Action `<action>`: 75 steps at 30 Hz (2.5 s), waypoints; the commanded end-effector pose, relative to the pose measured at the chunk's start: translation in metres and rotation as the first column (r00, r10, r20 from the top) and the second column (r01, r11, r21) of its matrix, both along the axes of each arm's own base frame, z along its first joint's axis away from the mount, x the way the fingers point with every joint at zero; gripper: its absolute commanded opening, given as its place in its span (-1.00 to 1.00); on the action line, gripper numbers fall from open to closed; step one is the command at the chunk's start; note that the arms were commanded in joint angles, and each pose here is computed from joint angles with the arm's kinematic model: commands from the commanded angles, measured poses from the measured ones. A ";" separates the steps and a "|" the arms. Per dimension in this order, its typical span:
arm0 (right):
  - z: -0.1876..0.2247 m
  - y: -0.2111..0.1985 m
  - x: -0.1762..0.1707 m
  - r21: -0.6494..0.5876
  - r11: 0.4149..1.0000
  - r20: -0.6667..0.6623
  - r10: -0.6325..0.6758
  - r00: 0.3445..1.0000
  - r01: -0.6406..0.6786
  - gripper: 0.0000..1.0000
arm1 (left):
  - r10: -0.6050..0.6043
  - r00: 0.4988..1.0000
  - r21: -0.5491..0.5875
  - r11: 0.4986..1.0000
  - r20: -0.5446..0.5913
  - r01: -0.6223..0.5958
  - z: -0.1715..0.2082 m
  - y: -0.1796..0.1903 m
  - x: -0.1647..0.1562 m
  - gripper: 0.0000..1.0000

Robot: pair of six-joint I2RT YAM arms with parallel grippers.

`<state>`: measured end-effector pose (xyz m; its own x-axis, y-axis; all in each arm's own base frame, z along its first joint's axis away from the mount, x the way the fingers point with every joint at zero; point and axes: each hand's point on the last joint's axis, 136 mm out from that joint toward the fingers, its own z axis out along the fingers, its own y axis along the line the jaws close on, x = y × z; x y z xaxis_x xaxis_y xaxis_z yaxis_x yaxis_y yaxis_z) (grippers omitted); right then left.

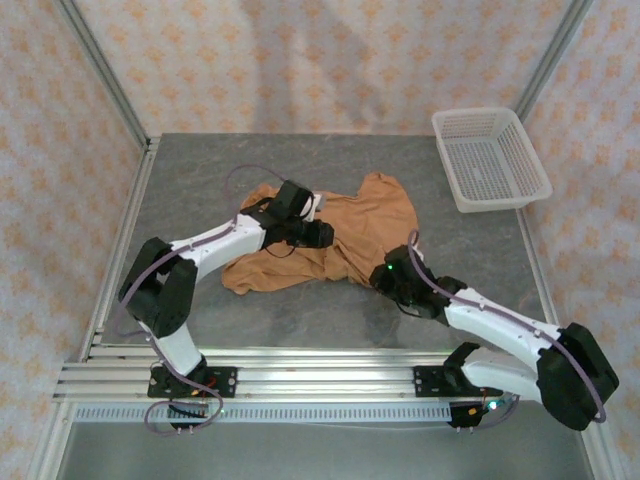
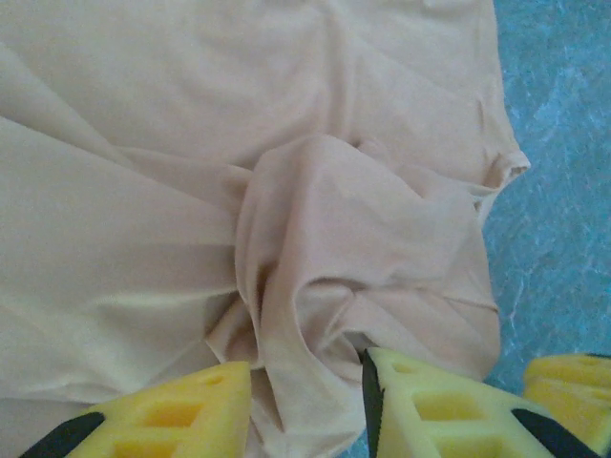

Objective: Fold the inside-out t-shirt

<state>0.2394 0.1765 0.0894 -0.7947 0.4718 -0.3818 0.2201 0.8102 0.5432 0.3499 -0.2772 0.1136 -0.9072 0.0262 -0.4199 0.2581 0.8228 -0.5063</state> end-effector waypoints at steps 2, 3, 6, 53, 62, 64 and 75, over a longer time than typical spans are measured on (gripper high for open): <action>0.025 0.003 0.010 -0.123 0.991 0.047 0.060 0.997 -0.054 -0.62 | -0.027 0.999 -0.020 0.999 -0.017 0.027 -0.003 -0.005 -0.019 -0.11; 0.025 0.009 0.012 -0.133 0.988 0.043 0.082 0.996 -0.076 -0.62 | -0.036 0.999 -0.018 0.999 -0.023 0.036 -0.006 -0.007 -0.023 -0.09; 0.016 0.023 0.022 -0.193 0.969 0.005 0.158 0.987 -0.155 -0.43 | -0.054 0.997 -0.017 0.998 -0.055 0.053 -0.018 -0.015 -0.033 -0.07; 0.036 -0.011 0.103 -0.176 0.978 -0.041 0.103 0.994 -0.108 -0.59 | -0.066 0.997 -0.061 0.996 -0.036 0.063 -0.014 -0.043 -0.024 -1.00; -0.008 0.026 0.071 -0.179 0.966 -0.132 0.166 0.977 -0.188 -0.92 | -0.076 0.997 -0.061 0.995 -0.025 0.074 -0.007 -0.043 -0.024 -1.00; -0.015 0.034 0.072 -0.174 0.964 -0.143 0.177 0.974 -0.201 -0.83 | -0.076 0.997 -0.058 0.996 -0.025 0.074 -0.007 -0.042 -0.026 -1.00; -0.048 0.047 0.073 -0.182 0.970 -0.199 0.126 0.972 -0.163 -0.19 | -0.069 0.997 -0.048 0.997 -0.026 0.068 -0.009 -0.036 -0.030 -1.00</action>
